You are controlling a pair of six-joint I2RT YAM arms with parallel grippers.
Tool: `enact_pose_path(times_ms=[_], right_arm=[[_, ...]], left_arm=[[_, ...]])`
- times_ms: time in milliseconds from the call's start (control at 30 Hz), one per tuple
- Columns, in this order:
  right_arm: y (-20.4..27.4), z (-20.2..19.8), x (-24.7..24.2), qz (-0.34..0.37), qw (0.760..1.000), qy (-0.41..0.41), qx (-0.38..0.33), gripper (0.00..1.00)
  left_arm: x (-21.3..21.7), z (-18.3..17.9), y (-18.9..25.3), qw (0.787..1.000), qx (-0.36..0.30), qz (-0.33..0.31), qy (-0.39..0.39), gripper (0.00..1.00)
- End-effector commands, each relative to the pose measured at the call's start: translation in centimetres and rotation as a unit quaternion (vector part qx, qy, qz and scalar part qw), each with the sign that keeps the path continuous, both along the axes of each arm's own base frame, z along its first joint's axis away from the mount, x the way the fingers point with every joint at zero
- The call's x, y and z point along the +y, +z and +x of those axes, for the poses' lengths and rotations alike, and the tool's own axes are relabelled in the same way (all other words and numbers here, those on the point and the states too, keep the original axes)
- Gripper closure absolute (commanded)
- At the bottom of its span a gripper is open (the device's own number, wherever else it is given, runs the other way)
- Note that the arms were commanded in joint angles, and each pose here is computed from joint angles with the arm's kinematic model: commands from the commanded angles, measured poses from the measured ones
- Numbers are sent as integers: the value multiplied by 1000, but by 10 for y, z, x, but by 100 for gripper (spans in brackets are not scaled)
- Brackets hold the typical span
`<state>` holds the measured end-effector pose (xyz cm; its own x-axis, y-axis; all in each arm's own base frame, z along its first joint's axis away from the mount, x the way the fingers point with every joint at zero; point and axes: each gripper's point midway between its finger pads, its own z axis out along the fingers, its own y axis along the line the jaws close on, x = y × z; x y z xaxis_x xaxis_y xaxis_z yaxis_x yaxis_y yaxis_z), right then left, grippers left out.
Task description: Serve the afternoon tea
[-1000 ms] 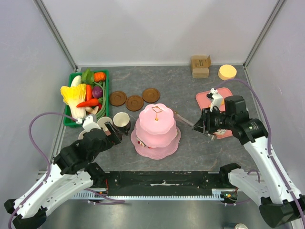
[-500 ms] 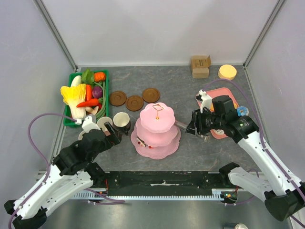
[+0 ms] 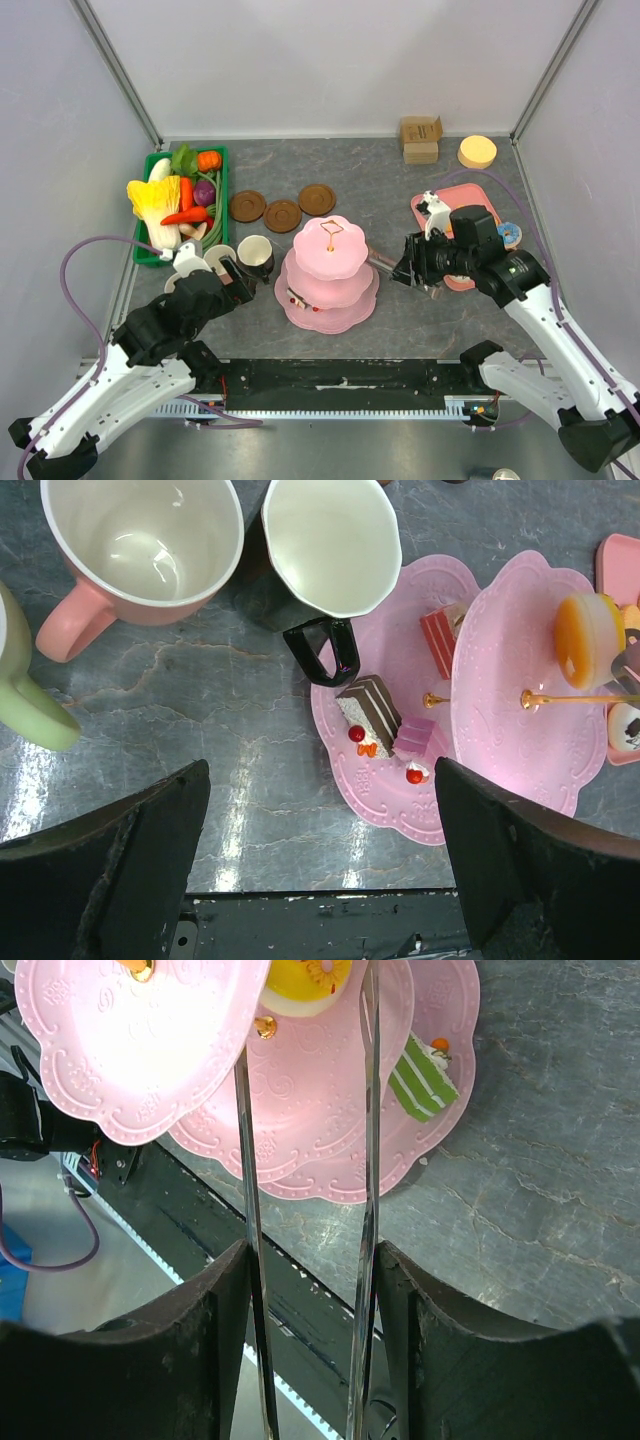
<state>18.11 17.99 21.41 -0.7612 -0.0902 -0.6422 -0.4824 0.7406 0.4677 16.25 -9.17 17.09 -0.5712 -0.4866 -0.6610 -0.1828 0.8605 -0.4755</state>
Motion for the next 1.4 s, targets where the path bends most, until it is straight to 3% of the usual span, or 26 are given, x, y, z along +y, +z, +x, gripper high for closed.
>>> enact_pose_path(times_ms=[0,533,1000,1200,1367], right_arm=[[9,-1,1,16,1000,0,-23,42],[12,-20,-3,38,999,-3,-25,42],[29,-18,-56,-42,989,-131,-50,44],[36,-13,-85,-76,973,-208,-62,44],[22,-10,-109,-134,952,-275,-24,46]], left_arm=[[1,5,4,1000,-9,-5,16,1],[-3,4,4,1000,-7,-9,5,1],[-9,5,15,999,-19,-25,-6,1],[-10,3,13,999,-18,-31,-10,1],[-10,4,13,999,-24,-32,-12,1]])
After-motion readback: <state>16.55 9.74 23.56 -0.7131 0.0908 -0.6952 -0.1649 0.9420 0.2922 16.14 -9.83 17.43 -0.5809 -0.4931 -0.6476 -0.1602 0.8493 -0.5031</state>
